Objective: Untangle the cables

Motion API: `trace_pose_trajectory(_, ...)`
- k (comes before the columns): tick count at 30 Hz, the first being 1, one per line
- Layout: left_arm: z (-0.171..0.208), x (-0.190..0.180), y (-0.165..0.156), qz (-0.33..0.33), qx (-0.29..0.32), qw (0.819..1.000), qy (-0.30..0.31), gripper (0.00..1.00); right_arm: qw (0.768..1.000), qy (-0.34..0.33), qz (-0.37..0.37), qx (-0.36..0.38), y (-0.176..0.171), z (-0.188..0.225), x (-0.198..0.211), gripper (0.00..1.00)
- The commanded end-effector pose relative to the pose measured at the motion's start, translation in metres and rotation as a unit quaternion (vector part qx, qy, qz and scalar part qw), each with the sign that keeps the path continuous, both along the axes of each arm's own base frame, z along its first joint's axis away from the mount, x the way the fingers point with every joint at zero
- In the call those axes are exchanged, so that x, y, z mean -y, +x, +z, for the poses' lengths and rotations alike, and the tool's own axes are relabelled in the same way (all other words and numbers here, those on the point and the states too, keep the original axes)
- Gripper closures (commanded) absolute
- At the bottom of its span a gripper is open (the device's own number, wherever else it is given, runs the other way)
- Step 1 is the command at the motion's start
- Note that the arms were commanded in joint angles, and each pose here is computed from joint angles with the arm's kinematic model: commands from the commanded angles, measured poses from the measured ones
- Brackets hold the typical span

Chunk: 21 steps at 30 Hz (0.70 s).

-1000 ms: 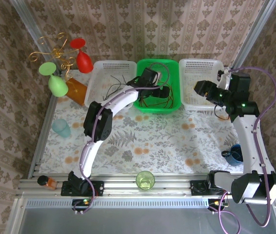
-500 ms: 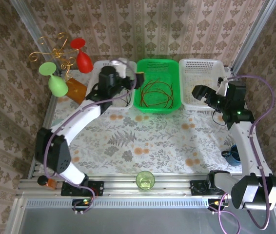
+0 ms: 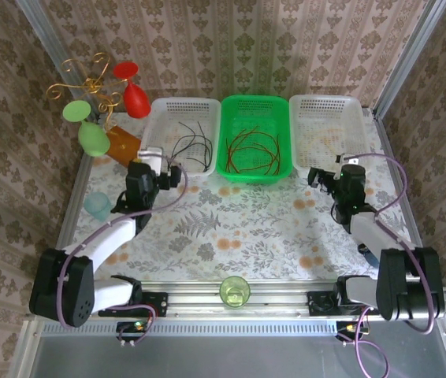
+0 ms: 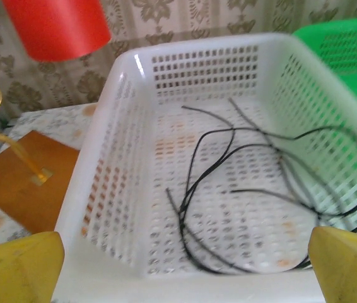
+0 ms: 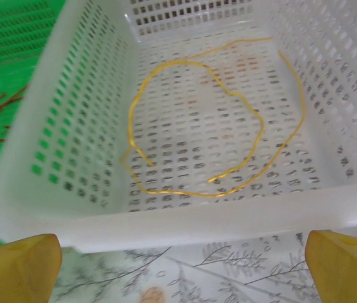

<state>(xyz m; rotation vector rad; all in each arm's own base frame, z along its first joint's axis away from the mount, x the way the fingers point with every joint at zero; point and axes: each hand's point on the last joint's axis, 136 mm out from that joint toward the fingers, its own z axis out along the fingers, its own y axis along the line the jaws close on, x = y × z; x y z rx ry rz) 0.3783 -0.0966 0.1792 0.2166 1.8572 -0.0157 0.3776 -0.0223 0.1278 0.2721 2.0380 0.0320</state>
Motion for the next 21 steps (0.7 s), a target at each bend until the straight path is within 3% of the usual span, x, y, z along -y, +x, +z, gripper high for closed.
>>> trace_pose_trajectory(1,0.017,-0.022,-0.002,0.042,0.097,0.994,0.025,0.00,0.996,-0.059,-0.032,0.061,0.013,0.015,0.015,0.00)
trace_pose_trajectory(9,0.006,-0.041,-0.008,0.081,0.119,0.989,0.025,0.00,0.994,-0.063,-0.022,0.084,0.007,-0.014,0.010,0.00)
trace_pose_trajectory(15,0.001,-0.053,-0.014,0.087,0.071,0.992,0.060,0.00,0.994,-0.066,0.000,0.088,0.010,-0.025,0.003,0.00)
trace_pose_trajectory(21,-0.016,-0.071,-0.014,0.094,0.056,0.992,0.057,0.00,0.995,-0.070,0.008,0.077,0.015,-0.027,-0.001,0.00)
